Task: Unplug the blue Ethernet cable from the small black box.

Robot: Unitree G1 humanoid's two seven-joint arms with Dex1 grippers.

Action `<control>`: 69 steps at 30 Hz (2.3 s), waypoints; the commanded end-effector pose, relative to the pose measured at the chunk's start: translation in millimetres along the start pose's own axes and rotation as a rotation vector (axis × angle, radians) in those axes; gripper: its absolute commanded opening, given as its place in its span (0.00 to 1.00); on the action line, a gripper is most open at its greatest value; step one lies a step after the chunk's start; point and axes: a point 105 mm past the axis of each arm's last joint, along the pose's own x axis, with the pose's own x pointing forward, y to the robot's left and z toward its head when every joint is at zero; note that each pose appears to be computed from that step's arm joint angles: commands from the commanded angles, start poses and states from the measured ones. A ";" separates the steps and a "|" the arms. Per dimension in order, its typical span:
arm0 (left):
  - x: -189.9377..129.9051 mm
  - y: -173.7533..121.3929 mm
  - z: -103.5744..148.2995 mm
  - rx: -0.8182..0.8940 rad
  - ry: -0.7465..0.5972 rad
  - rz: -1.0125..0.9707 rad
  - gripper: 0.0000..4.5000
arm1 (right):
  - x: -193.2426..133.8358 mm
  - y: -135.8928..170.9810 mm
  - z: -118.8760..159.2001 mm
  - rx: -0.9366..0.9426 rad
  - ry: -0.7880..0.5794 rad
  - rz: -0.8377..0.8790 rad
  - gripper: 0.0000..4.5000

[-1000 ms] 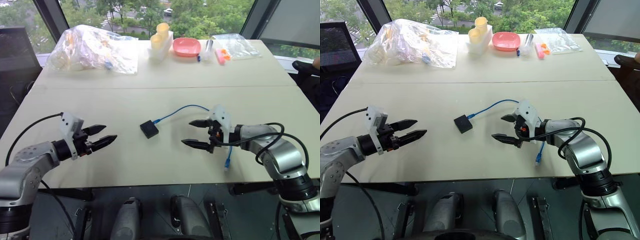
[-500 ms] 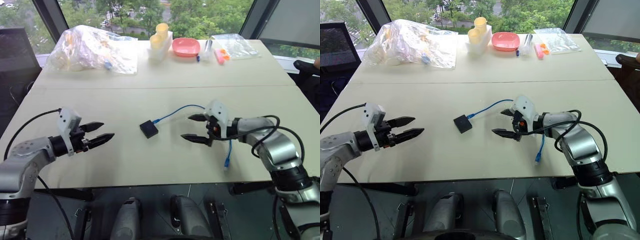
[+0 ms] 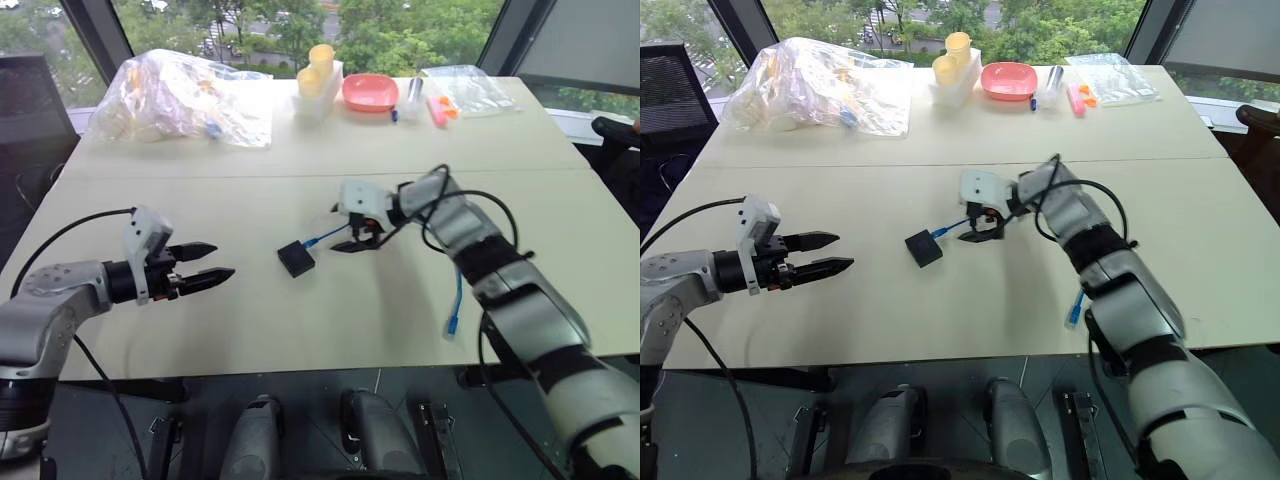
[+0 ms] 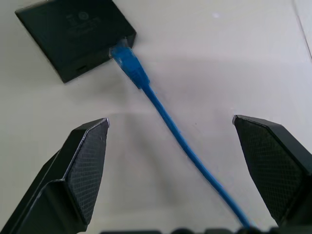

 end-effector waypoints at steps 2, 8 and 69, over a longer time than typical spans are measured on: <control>-1.3 -8.4 5.8 0.022 -0.037 0.036 0.79 | 11.9 0.0 15.6 -0.088 0.058 0.114 0.95; -8.7 -13.9 -0.2 0.007 -0.039 0.093 0.79 | 34.1 7.1 13.3 -0.175 0.190 0.156 0.95; 60.0 61.2 119.3 -0.291 -0.366 -0.203 0.79 | -46.1 -81.1 86.0 -0.647 -0.059 -1.008 0.01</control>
